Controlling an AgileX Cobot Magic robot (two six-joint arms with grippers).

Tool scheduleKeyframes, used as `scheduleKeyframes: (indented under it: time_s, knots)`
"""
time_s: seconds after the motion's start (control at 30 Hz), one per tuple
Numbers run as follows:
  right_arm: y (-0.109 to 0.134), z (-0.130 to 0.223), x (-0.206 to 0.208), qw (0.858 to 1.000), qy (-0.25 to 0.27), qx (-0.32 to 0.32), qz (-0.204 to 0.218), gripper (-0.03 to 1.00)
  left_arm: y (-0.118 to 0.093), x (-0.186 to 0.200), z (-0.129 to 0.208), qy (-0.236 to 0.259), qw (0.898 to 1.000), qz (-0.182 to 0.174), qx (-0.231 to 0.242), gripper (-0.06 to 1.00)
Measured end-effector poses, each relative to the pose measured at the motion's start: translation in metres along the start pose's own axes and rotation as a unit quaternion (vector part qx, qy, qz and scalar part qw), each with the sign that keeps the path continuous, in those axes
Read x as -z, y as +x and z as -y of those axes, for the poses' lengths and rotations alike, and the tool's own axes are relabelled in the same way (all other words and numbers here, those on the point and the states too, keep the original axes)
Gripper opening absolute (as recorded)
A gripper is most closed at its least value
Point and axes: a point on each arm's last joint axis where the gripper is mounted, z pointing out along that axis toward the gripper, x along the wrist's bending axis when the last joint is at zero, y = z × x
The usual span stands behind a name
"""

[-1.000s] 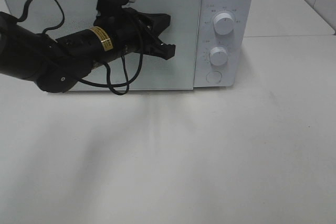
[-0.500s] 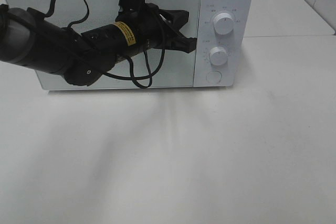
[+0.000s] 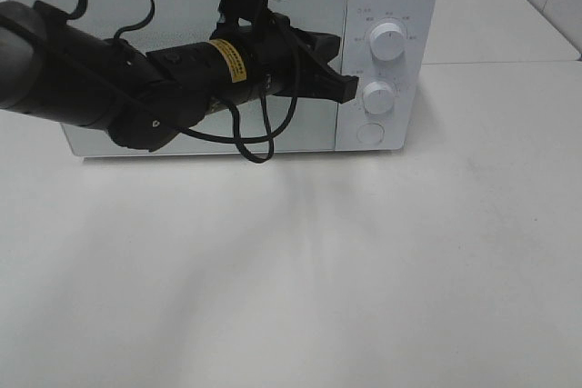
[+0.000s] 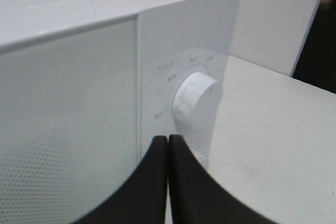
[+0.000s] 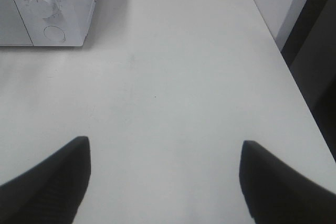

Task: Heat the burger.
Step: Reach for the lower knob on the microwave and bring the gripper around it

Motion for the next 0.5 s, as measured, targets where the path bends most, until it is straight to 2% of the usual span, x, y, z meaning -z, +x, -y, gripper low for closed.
scheduleKeyframes:
  time_s: [0.1,0.17,0.2,0.23,0.27,0.3,0.33,0.37,0.4,0.43,0.5]
  knots:
    - [0.0,0.0,0.0,1.0,0.0,0.0,0.0,0.76,-0.003,0.002,-0.003,0.003,1.0,0.002,-0.001,0.06]
    - [0.0,0.0,0.0,1.0,0.0,0.0,0.0,0.76,-0.015,0.011,-0.011,0.045,0.999,0.003,-0.009,0.36]
    - [0.0,0.0,0.0,1.0,0.0,0.0,0.0,0.76,-0.015,0.011,-0.011,0.045,0.999,0.003,-0.009,0.36]
    - [0.0,0.0,0.0,1.0,0.0,0.0,0.0,0.76,-0.018,0.013,-0.012,0.056,0.998,0.003,-0.011,0.47]
    - [0.0,0.0,0.0,1.0,0.0,0.0,0.0,0.76,-0.022,0.017,-0.013,0.088,0.996,0.0,-0.014,0.66]
    - [0.0,0.0,0.0,1.0,0.0,0.0,0.0,0.76,-0.022,0.017,-0.013,0.088,0.996,0.0,-0.014,0.66]
    - [0.0,0.0,0.0,1.0,0.0,0.0,0.0,0.76,-0.024,0.019,-0.013,0.102,0.995,-0.001,-0.016,0.73]
    - [0.0,0.0,0.0,1.0,0.0,0.0,0.0,0.76,-0.024,0.019,-0.013,0.102,0.995,-0.001,-0.016,0.73]
    - [0.0,0.0,0.0,1.0,0.0,0.0,0.0,0.76,-0.029,0.024,-0.014,0.137,0.99,-0.004,-0.02,0.84]
    - [0.0,0.0,0.0,1.0,0.0,0.0,0.0,0.76,-0.034,0.031,-0.015,0.171,0.985,-0.007,-0.025,0.9]
    - [0.0,0.0,0.0,1.0,0.0,0.0,0.0,0.76,-0.036,0.034,-0.016,0.183,0.983,-0.008,-0.027,0.91]
